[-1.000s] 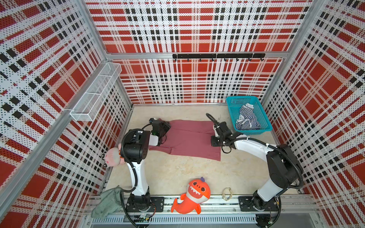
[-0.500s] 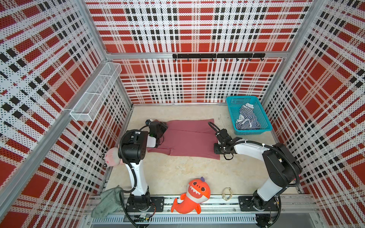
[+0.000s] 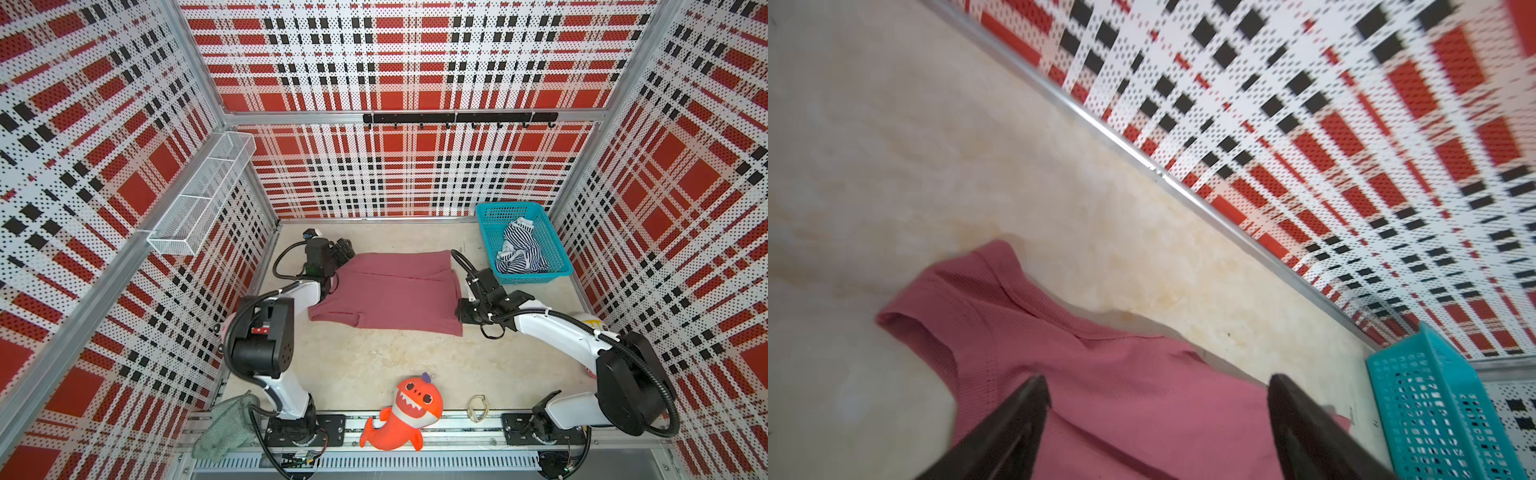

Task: Fold and stack tank tops
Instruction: Fold the tank top at the center of the table.

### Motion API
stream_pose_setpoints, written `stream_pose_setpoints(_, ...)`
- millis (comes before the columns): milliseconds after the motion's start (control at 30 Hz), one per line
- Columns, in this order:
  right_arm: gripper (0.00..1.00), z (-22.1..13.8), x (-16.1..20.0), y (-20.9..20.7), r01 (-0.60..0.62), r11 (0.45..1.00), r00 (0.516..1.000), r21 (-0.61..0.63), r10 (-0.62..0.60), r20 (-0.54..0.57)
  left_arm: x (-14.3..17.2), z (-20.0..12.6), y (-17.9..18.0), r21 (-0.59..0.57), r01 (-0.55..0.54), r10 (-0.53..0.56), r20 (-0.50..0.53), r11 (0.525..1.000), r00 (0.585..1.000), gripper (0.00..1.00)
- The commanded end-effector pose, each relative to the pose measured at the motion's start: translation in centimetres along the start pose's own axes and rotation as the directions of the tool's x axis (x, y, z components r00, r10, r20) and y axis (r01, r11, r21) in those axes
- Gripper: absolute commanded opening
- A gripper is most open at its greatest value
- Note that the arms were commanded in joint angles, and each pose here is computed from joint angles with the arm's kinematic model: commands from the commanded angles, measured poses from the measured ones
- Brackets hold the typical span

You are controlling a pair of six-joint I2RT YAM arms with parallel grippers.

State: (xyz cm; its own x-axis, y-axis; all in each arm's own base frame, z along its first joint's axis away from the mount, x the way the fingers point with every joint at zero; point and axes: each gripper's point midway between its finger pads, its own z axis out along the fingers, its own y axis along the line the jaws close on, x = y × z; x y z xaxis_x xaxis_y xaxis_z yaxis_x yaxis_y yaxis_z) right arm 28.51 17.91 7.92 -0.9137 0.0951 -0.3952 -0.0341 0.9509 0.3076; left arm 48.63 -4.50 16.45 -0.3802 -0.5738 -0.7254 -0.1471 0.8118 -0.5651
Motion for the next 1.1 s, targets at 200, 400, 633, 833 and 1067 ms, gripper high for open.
stream_pose_setpoints(200,0.24,1.4,2.3,-1.1,-0.137,0.990,0.990,-0.036,0.136,-0.025,12.3,-9.4,1.5,0.023,-0.068,0.071,-0.313,0.997,0.947,0.56)
stream_pose_setpoints(400,0.30,2.2,2.5,-0.4,-0.162,0.983,0.987,-0.090,0.159,-0.031,17.1,-11.8,1.7,0.038,-0.019,0.032,-0.376,0.999,0.926,0.47)
stream_pose_setpoints(633,0.39,2.3,2.8,-0.6,-0.168,0.982,0.985,-0.082,0.166,-0.037,19.8,-11.7,1.8,0.051,0.010,0.013,-0.432,0.999,0.902,0.48)
stream_pose_setpoints(833,0.39,2.7,3.5,-1.5,-0.160,0.986,0.986,-0.043,0.157,-0.052,20.2,-11.8,2.0,0.050,0.016,0.007,-0.437,0.999,0.900,0.36)
stream_pose_setpoints(1067,0.39,3.2,3.7,-1.6,-0.147,0.989,0.987,-0.029,0.145,-0.066,20.6,-12.3,2.8,0.029,0.007,0.007,-0.448,1.000,0.894,0.13)
